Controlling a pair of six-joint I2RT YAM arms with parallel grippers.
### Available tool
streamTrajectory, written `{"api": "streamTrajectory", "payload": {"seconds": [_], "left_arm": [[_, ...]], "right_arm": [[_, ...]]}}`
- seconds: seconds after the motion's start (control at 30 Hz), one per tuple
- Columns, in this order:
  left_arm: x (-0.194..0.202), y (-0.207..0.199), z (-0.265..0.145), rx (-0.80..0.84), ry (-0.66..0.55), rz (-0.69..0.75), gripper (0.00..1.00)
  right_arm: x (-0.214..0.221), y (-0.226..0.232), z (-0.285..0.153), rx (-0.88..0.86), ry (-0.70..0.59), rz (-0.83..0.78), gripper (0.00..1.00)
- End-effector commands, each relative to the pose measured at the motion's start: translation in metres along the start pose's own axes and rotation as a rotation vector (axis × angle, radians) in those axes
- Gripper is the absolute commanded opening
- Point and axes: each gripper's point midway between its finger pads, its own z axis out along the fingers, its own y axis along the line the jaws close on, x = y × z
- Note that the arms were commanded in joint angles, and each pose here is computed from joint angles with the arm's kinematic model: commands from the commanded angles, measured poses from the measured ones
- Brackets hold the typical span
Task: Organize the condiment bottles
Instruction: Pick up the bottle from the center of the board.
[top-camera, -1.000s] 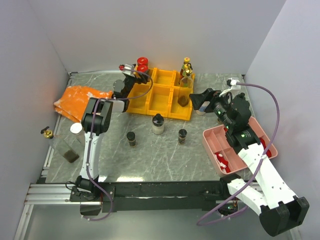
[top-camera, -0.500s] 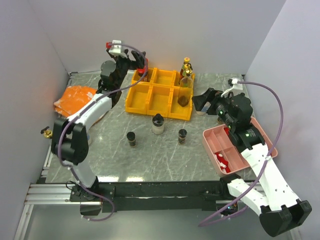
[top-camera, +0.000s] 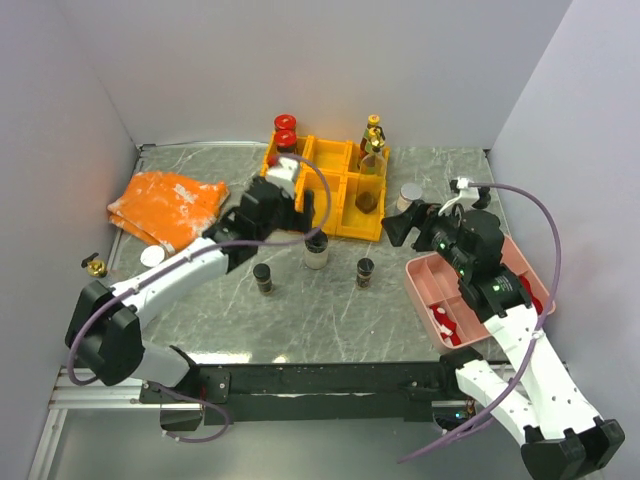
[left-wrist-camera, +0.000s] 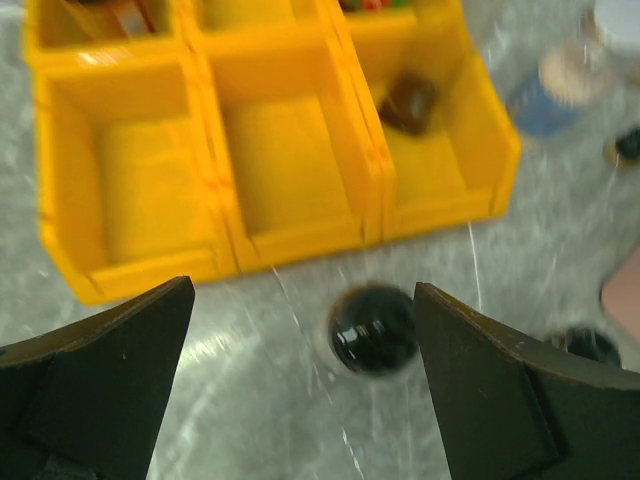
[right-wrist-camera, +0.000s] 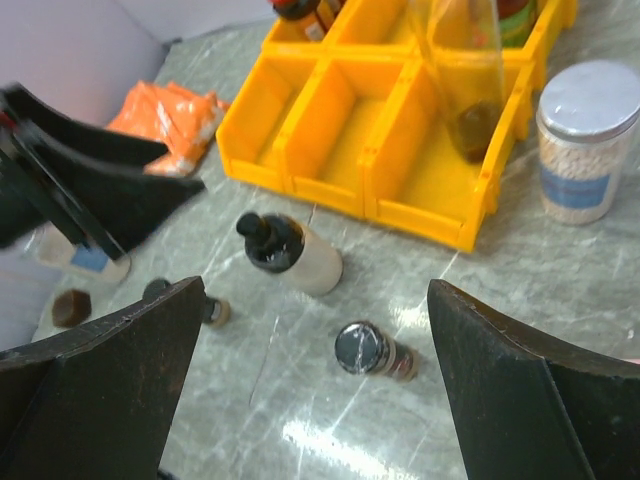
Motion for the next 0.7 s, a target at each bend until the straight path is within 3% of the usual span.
{"api": "streamTrajectory", "payload": {"seconds": [0.0,0.17,0.67], "left_arm": [[0.014,-0.022,-0.014,0.02,-0.024,0.054,0.96],[0.043,-0.054,-0.008,0.1,-0.005,0.124,0.96],[0.079,-0.056,0.02,0.102,-0.044,0.148,0.99]], "right_arm": [[0.001,0.014,-0.006,-0.087,-0.013,-0.042,1.0],[-0.005,0.023,-0.012,-0.138,-0.052,-0.055,1.0],[-0.008,0.025,-0.019,-0.156,-0.096,-0.073,1.0]]}}
